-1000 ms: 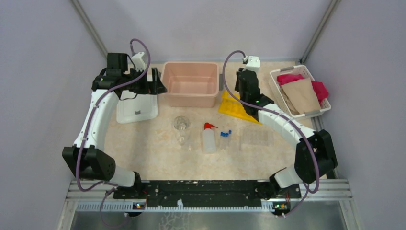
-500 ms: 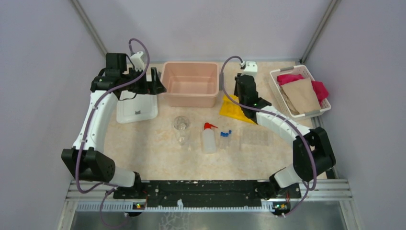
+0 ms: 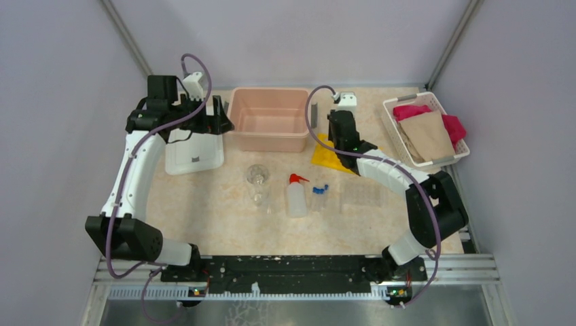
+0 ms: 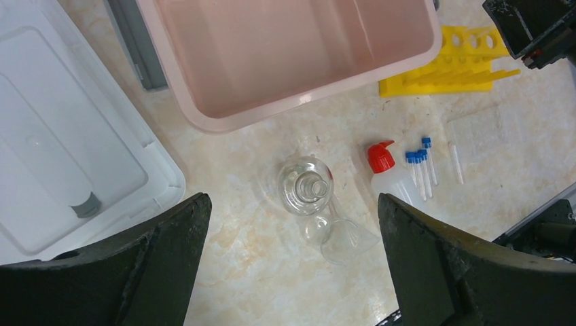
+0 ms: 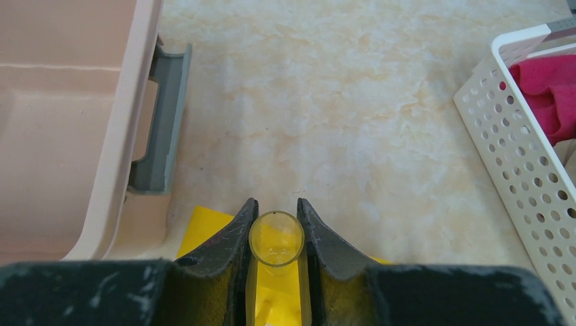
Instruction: Organize the chemistry lab equipment
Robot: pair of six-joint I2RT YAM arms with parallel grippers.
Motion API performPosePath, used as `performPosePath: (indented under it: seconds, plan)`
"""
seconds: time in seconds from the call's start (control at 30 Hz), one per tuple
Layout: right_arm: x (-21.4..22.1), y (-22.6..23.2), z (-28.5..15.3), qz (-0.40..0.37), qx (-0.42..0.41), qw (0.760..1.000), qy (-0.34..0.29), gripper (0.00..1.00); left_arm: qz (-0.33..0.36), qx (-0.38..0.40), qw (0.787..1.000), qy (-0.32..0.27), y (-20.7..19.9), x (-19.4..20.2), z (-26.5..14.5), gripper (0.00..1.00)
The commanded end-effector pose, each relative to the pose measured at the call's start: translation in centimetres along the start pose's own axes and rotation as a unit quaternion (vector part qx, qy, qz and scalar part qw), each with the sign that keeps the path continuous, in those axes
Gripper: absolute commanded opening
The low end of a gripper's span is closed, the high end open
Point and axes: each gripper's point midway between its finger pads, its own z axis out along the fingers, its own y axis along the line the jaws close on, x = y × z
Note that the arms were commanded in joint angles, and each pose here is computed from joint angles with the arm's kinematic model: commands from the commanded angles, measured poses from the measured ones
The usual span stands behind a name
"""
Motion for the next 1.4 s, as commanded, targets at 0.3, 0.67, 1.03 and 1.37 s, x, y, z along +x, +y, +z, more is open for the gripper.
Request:
performPosePath:
  seconds: [0.3,0.67,1.03,1.37]
  plan:
    - [-0.9,2.4,-0.1,-0.015,-0.019,1.000,-0.014,0.04,0.044,-0.023,0.998,-0.040,0.5,-1.3,-1.4,0.99]
    - [-2.8,2.2,-1.8,0.022,-0.027,0.998,-0.053,0.46,0.047,-0.033,0.997,-0.046,0.8,-1.7,-1.5,0.99]
    - [-6.5,1.5,-5.4,0.069,-0.042,0.994,-0.073,0.63,0.054,-0.025,0.997,-0.054,0.2,-2.3,-2.1,0.99]
    - [-3.2,0.9,-11.7,0.075,0.004,0.995,0.070,0.48,0.061,-0.035,0.996,-0.053,0.1,-2.4,-3.0,0.99]
